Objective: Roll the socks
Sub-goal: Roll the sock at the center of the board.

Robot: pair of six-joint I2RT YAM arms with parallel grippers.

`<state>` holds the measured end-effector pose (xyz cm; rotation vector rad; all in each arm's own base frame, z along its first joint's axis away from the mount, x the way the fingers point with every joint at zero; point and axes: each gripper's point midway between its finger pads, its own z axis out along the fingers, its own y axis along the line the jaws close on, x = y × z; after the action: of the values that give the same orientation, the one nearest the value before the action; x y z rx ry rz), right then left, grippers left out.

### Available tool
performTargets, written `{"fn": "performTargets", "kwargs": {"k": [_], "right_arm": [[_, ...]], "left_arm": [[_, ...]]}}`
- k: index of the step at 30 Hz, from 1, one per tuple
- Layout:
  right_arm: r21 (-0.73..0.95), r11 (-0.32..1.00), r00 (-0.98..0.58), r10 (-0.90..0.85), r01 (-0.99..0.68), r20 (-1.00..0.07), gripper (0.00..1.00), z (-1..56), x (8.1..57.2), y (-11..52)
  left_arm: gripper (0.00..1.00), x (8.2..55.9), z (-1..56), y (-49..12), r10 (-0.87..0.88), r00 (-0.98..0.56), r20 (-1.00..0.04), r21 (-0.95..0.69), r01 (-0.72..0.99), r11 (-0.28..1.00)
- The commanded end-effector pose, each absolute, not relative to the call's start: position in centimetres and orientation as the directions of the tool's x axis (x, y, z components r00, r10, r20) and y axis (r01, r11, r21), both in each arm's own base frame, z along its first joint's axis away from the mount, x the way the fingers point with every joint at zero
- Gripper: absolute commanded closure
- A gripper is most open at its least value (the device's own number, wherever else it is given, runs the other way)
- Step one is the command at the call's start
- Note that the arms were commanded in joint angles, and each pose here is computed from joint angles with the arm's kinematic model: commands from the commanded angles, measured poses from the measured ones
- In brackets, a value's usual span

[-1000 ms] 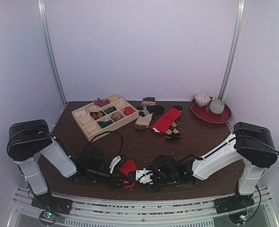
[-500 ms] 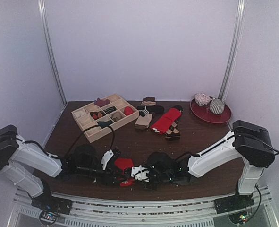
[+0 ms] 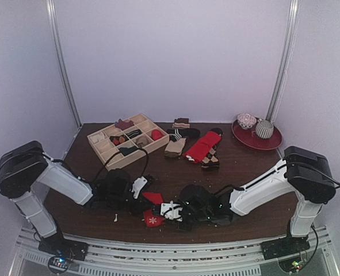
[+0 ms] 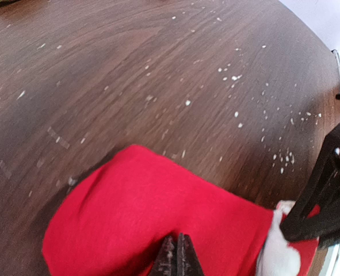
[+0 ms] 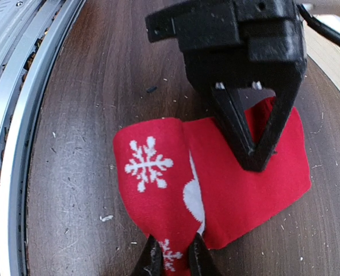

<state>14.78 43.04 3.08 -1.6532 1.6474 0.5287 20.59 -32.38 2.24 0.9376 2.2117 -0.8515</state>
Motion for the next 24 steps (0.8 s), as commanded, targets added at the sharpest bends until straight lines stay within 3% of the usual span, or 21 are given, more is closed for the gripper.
{"fn": "performTargets", "kwargs": {"k": [1, 8, 14, 23, 24], "right_arm": [[-0.128, -0.015, 0.087, -0.814, -0.992, -0.575, 0.9, -1.7, 12.2, 39.3], [-0.155, -0.085, 0.156, -0.827, -0.984, -0.54, 0.9, -1.8, 12.1, 40.2], [-0.015, -0.156, 0.143, -0.858, -0.988, -0.493, 0.9, -3.5, 10.3, 40.7], [0.282, 0.066, -0.2, -0.856, -0.957, -0.477, 0.9, -4.9, 9.7, 39.0], [0.309, 0.091, -0.234, -0.854, -0.947, -0.465, 0.9, -5.1, 9.4, 38.6]], "left_arm": [[1.0, 20.9, 1.7, -33.9, 0.431, -0.544, -0.72, -0.322, 0.812, 0.487], [1.0, 20.2, -1.1, -33.1, 0.466, -0.568, -0.678, -0.347, 0.807, 0.478], [1.0, 19.6, -1.9, -32.8, 0.481, -0.573, -0.663, -0.357, 0.807, 0.47], [0.99, 20.5, -0.9, -31.9, 0.471, -0.561, -0.68, -0.304, 0.801, 0.515], [0.91, 20.9, 0.0, -32.0, 0.463, -0.548, -0.697, -0.286, 0.804, 0.521]]}}
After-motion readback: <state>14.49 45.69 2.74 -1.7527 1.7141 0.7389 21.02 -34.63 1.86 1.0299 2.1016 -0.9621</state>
